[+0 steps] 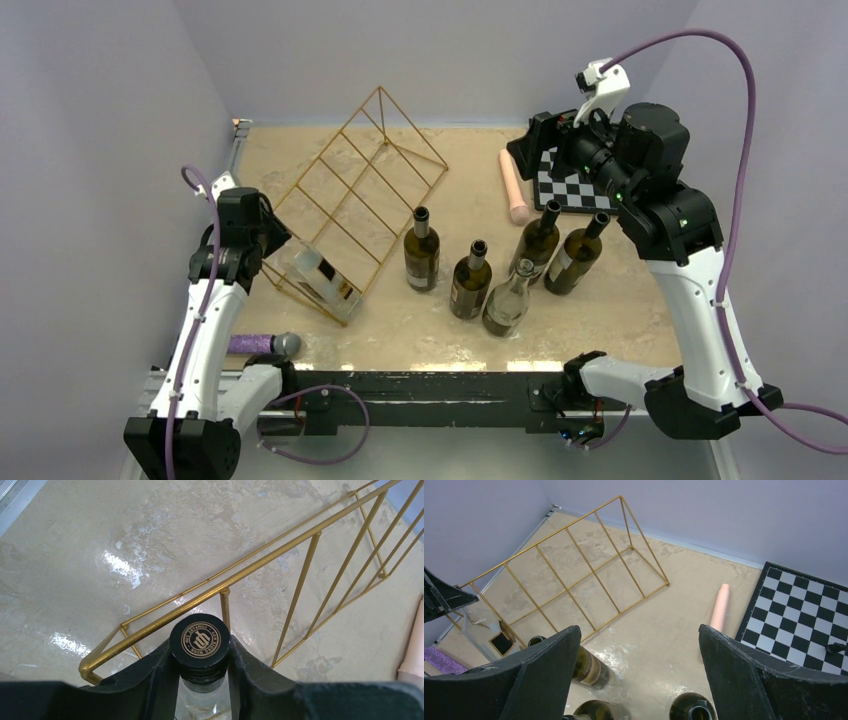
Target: Put the wine bottle on the wine rack
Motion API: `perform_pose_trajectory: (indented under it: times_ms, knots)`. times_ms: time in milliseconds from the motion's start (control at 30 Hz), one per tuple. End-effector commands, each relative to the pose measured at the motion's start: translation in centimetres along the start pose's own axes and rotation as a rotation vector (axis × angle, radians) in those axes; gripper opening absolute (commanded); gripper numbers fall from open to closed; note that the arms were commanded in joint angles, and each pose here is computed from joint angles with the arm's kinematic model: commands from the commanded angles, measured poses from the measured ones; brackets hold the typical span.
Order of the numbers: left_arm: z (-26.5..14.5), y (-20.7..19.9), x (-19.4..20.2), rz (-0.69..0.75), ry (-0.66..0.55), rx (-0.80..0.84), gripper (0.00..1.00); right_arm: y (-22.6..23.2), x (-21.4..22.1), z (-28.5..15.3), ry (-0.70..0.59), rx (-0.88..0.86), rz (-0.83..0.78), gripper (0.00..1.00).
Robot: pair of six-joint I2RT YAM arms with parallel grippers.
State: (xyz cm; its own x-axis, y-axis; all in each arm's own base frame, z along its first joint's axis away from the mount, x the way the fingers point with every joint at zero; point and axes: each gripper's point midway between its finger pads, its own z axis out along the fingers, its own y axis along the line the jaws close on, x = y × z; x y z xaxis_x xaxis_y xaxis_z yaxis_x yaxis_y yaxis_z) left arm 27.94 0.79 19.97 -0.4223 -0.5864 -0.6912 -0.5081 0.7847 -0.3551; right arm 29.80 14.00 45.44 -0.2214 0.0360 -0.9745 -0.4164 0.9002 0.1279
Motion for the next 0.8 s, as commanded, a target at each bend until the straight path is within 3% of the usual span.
perform_pose_trajectory:
  times_ms: [0, 200, 300, 567, 700, 767]
  knots:
    - [-0.2, 0.0, 0.2, -0.013, 0.006, 0.009, 0.5, 0.0, -1.6, -0.4, -0.05, 0.007, -0.018, 0.92]
    - [-0.9, 0.6, 0.0, -0.019, -0.006, -0.014, 0.8, 0.1, -1.6, -0.3, -0.05, 0.005, -0.007, 0.92]
    - [-1.6, 0.3, -0.4, -0.019, -0.011, -0.001, 0.88, 0.1, -1.6, -0.3, -0.05, 0.002, 0.0, 0.92]
    - [-5.9, -1.8, -2.5, 0.005, -0.019, 0.103, 0.93, 0.2, -1.8, -0.4, -0.055, 0.0, 0.007, 0.92]
    - [-8.2, -2.7, -4.3, 0.088, -0.033, 0.142, 0.94, 0.5, -1.7, -0.5, -0.051, -0.011, 0.013, 0.96]
    - [-9.2, -4.7, -5.0, 0.162, -0.054, 0.26, 0.95, 0.5, -1.8, -0.5, -0.05, -0.015, 0.02, 0.98]
